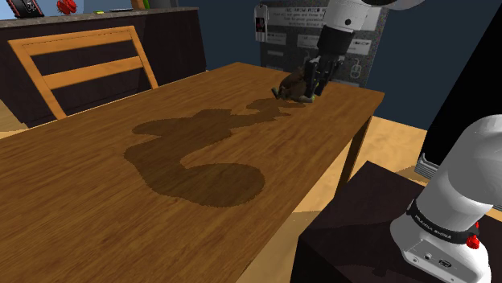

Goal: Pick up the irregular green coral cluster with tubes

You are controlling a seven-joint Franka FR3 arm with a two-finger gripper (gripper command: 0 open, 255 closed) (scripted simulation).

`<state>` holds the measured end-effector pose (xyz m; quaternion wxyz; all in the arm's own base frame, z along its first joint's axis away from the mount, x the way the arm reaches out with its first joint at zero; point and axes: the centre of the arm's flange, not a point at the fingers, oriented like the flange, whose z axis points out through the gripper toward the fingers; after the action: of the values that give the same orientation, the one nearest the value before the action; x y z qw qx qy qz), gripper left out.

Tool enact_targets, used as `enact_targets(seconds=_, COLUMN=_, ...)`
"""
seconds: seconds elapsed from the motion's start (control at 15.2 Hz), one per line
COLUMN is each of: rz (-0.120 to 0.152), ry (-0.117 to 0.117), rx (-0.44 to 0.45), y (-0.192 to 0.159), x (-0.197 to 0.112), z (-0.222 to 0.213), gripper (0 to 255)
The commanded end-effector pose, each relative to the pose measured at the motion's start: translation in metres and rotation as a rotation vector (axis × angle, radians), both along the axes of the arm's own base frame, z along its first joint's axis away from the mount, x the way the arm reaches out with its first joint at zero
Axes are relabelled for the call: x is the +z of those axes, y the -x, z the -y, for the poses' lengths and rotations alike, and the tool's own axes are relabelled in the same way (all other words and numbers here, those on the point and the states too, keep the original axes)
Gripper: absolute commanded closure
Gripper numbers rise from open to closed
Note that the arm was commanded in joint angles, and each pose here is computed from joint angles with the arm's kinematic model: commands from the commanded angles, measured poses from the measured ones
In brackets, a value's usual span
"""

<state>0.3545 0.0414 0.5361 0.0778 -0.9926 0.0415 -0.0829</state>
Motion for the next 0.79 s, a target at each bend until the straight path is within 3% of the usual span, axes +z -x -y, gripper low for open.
enact_targets(seconds=0.0, rz=0.0, ry=0.0, rx=-0.001, y=0.0, x=0.0, z=0.0, gripper=255)
enact_targets(seconds=0.33, rz=0.0, ry=0.0, rx=-0.001, y=-0.001, x=0.0, z=0.0, gripper=255)
enact_targets(seconds=0.73, rz=0.0, ry=0.0, rx=-0.001, y=-0.001, x=0.032, z=0.0, gripper=255)
